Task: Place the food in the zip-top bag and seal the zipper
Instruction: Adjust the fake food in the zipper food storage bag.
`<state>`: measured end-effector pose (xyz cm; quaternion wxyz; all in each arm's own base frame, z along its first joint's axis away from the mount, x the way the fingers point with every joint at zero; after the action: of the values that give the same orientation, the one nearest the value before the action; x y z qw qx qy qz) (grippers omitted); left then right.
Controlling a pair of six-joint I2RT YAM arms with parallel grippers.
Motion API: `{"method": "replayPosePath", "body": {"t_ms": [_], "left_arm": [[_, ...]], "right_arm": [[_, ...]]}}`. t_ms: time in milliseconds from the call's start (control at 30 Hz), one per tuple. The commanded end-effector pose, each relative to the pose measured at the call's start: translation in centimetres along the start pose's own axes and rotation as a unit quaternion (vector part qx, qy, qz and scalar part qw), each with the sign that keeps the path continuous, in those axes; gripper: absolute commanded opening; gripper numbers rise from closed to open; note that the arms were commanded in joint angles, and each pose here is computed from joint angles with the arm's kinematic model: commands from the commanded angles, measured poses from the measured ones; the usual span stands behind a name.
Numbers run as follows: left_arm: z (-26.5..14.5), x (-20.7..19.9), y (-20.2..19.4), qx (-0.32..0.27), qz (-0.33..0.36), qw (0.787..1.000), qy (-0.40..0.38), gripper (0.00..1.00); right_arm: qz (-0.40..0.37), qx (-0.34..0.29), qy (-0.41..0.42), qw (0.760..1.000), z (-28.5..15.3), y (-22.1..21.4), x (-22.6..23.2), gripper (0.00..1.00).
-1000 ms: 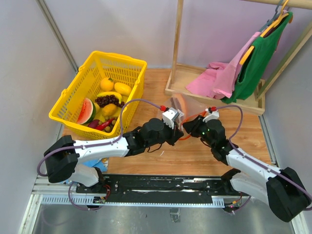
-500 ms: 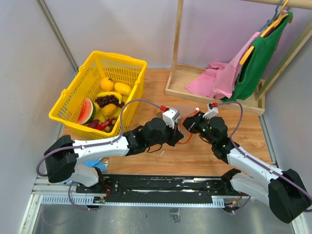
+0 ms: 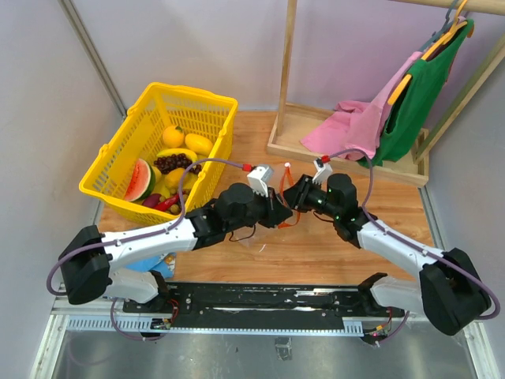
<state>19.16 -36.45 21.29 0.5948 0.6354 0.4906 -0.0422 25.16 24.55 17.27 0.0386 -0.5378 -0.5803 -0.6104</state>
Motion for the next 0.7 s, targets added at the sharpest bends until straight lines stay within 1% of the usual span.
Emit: {"method": "replayPosePath", "body": {"t_ms": [0,133,300,367,467,600,667], "left_arm": [[-1.0,-0.8,2.2,-0.032,-0.08,0.995,-0.046,0.0],[-1.7,-0.8,3.1,-0.05,-0.077,0.995,-0.041,0.0],[-1.8,-0.7,3.6,-0.055,-0.078,0.995,-0.035,0.0],[-1.9,-0.8,3.7,-0.056,-0.077,0.995,-0.039,0.0],[-1.9,-0.8,3.9,-0.058,-0.072,0.995,-0.038,0.0],[-2.0,-0.8,4.0,-0.058,-0.072,0.995,-0.038,0.0],[-1.9,-0.8,4.0,-0.058,-0.072,0.995,-0.037,0.0]], "right_arm": [[-0.039,0.061,0.068,0.995,-0.5,-0.4,2.8,0.3],[-0.07,0.08,0.067,0.992,-1.5,-0.4,3.1,0.37],[-0.117,0.101,0.067,0.986,-2.7,0.2,3.7,0.49],[-0.135,0.11,0.05,0.983,-3.3,0.6,3.5,0.52],[-0.167,0.107,0.008,0.98,-4.7,1.7,2.7,0.56],[-0.199,0.077,-0.028,0.977,-6.4,3.7,2.3,0.6],[-0.201,0.067,-0.055,0.976,-7.0,4.1,1.5,0.62]]}}
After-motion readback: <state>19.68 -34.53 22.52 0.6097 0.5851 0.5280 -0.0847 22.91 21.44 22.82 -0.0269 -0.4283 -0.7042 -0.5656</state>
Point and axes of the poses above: each gripper's point midway between its finger pads, its own z axis out along the fingers, its own x axis along the line the jaws close on, y = z × x, the point moved 2 cm from there along -z, back along the fingers, and after that the axes turned 6 degrees about -z, right-handed, at the moved point
